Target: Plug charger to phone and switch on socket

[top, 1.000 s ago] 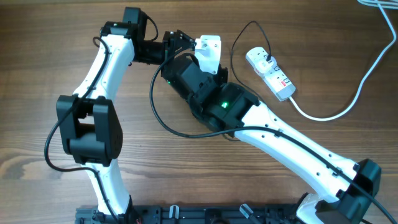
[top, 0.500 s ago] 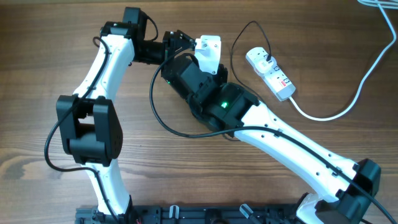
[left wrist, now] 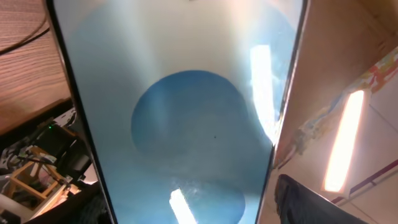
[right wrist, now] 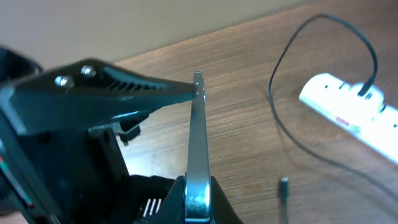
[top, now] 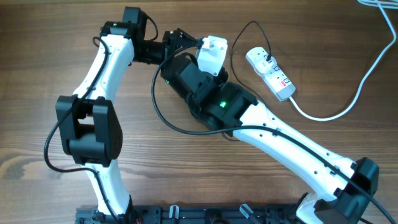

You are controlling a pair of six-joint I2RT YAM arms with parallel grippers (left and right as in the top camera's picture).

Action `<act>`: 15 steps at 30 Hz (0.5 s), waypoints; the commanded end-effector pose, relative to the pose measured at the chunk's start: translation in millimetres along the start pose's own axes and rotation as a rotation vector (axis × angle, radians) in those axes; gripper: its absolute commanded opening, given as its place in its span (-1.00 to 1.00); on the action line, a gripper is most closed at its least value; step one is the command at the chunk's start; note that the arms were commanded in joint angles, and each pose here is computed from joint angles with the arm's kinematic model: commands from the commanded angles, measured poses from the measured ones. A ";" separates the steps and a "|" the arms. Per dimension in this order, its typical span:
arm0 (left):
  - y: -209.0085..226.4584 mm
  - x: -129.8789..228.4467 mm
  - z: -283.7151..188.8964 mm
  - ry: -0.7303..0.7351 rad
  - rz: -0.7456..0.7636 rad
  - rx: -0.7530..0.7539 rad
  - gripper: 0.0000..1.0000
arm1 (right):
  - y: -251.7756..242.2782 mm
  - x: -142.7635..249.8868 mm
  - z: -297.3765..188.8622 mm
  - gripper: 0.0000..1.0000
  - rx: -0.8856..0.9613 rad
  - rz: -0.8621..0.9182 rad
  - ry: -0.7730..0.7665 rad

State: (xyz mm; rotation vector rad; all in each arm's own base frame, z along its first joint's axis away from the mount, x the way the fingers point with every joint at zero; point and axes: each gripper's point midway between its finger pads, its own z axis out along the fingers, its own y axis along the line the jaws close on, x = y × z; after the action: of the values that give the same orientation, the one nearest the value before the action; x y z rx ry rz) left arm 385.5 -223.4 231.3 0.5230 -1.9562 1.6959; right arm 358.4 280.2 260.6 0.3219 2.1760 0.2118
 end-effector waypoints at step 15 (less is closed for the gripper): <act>-24.2 22.7 -4.8 0.047 -0.006 0.058 -0.04 | -18.5 -17.7 -38.7 -0.83 0.002 1.031 0.035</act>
State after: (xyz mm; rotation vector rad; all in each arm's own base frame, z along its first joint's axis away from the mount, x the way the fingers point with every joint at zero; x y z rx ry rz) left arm 384.5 -223.8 237.4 0.5638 -1.8877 1.6799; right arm 335.2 253.5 275.2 1.2509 1.9497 0.6280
